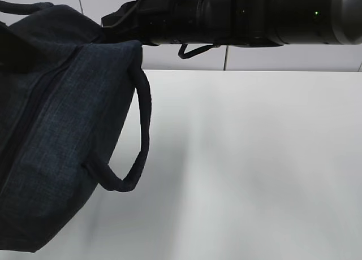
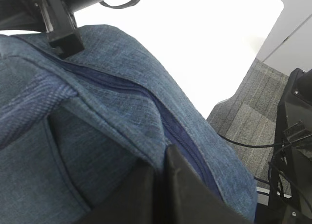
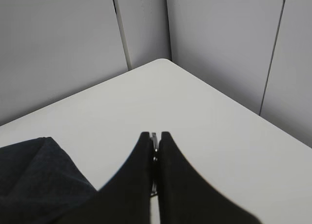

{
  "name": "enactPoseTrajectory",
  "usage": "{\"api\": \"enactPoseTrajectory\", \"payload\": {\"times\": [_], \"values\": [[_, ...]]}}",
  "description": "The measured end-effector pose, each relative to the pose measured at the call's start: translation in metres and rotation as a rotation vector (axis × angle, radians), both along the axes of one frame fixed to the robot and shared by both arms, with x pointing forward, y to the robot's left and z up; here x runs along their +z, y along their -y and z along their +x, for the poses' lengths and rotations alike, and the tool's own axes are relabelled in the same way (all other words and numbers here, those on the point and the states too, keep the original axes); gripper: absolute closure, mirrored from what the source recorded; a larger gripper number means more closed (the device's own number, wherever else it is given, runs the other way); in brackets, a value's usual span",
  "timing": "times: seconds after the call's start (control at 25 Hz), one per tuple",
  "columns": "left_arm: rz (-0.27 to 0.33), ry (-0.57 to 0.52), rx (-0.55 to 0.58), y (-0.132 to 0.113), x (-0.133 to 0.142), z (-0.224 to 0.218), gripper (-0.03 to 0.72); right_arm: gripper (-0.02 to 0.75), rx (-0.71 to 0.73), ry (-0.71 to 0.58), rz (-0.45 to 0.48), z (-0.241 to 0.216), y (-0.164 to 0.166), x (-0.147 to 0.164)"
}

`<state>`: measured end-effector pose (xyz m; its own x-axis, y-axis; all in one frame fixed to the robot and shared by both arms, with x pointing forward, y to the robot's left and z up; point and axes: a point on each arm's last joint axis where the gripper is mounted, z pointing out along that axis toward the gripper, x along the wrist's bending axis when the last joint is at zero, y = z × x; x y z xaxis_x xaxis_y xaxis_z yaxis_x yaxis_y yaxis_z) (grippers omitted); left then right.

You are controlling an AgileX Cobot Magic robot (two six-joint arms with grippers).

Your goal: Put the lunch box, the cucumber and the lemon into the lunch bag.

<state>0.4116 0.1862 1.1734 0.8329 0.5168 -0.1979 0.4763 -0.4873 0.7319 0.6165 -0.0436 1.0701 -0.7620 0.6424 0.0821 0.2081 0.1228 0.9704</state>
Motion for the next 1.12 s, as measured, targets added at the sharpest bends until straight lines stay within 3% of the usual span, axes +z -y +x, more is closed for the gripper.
{"api": "enactPoseTrajectory", "payload": {"times": [0.28, 0.36, 0.48, 0.56, 0.68, 0.96, 1.12], "values": [[0.001, -0.003, -0.003, 0.000, 0.000, 0.000, 0.697, 0.707, 0.003, 0.000, 0.001, 0.000, 0.000, 0.000], [-0.008, -0.030, -0.021, 0.002, -0.001, -0.002, 0.697, 0.627, -0.017, 0.000, -0.007, 0.002, 0.002, -0.001], [-0.018, -0.066, -0.046, 0.005, -0.002, -0.003, 0.697, 0.437, -0.074, -0.007, -0.028, 0.009, 0.011, -0.004], [-0.016, -0.082, -0.051, 0.006, -0.005, -0.001, 0.697, 0.374, -0.089, -0.005, -0.030, 0.010, 0.013, -0.002], [-0.016, -0.099, -0.045, 0.008, -0.009, 0.006, 0.697, 0.350, -0.111, 0.039, -0.009, 0.002, 0.020, 0.022], [-0.034, -0.128, 0.025, 0.018, -0.026, 0.036, 0.697, 0.344, -0.276, 0.194, 0.055, -0.045, 0.063, 0.110], [-0.080, -0.167, 0.079, 0.027, -0.040, 0.060, 0.697, 0.344, -0.357, 0.204, 0.056, -0.074, 0.087, 0.122]]}}
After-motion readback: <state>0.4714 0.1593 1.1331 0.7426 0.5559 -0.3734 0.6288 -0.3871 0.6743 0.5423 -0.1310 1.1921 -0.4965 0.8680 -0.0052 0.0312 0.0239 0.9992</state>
